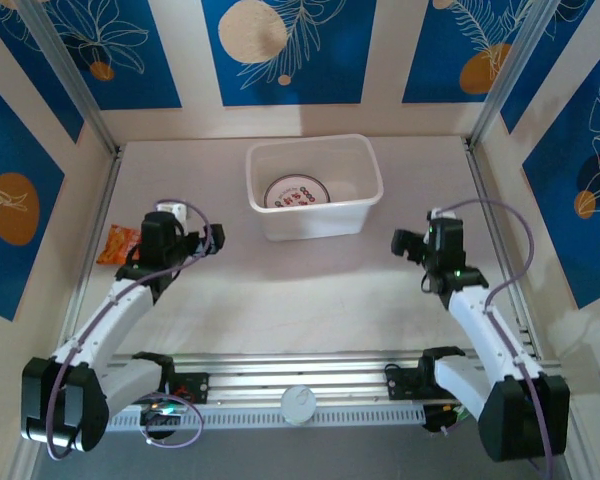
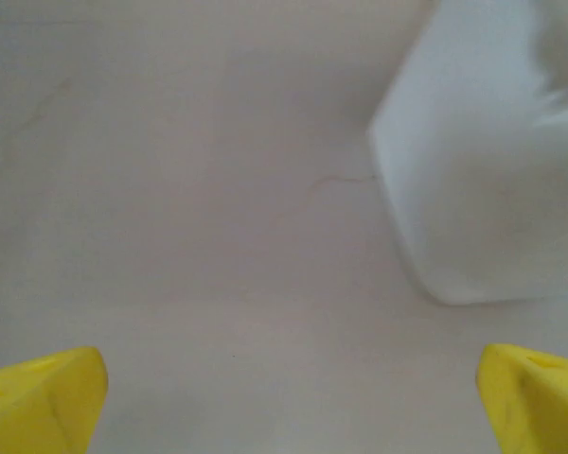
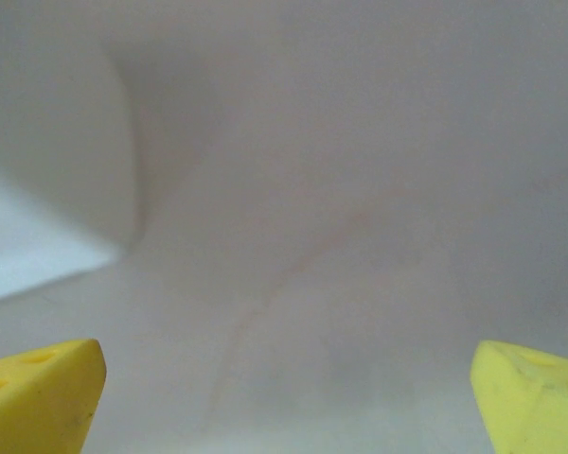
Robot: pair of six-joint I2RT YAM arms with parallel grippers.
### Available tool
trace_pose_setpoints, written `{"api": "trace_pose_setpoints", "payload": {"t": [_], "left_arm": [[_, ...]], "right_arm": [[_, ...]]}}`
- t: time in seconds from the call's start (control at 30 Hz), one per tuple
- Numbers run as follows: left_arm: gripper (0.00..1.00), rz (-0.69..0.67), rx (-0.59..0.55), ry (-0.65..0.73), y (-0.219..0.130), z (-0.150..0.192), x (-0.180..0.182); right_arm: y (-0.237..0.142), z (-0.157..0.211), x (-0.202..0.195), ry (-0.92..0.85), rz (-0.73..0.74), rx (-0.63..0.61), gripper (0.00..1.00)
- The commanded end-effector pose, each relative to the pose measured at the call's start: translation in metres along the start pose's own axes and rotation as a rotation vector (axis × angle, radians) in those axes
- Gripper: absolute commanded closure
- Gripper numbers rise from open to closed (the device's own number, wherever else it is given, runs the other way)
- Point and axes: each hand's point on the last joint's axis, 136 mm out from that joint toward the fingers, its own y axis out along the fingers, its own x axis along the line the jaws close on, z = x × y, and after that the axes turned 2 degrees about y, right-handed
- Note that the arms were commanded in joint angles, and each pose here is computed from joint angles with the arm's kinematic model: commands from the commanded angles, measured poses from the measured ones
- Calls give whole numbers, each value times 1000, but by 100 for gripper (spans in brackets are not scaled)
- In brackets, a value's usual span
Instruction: Place the plates into the plastic bin on the countertop
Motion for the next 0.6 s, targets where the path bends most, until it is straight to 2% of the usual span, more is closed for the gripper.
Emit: {"api": "trace_pose_setpoints", "payload": {"t": [0.0,0.13,0.27,0.33,0.43,0.5,0.57], "left_arm": [[0,-197,-189,100,5,-18,37],[0,-237,-188,181,20,-18,44],[0,-217,-251,262,36,-23,40],[0,-271,-207,275,45,-12,51],[0,-251,-271,311,49,-3,50],[0,-246,-265,318,49,-2,50],[0,-215,-284,349,48,-3,43]], "right_arm": [[5,-19,-14,54,46,-193,1],[27,-11,0,25,-37,-230,1],[49,-18,12,-30,-66,-243,1],[57,-27,23,-63,-106,-286,1],[69,-36,39,-153,-144,-300,1],[70,-36,45,-207,-185,-347,1],[78,-28,38,-175,-205,-357,1]]}}
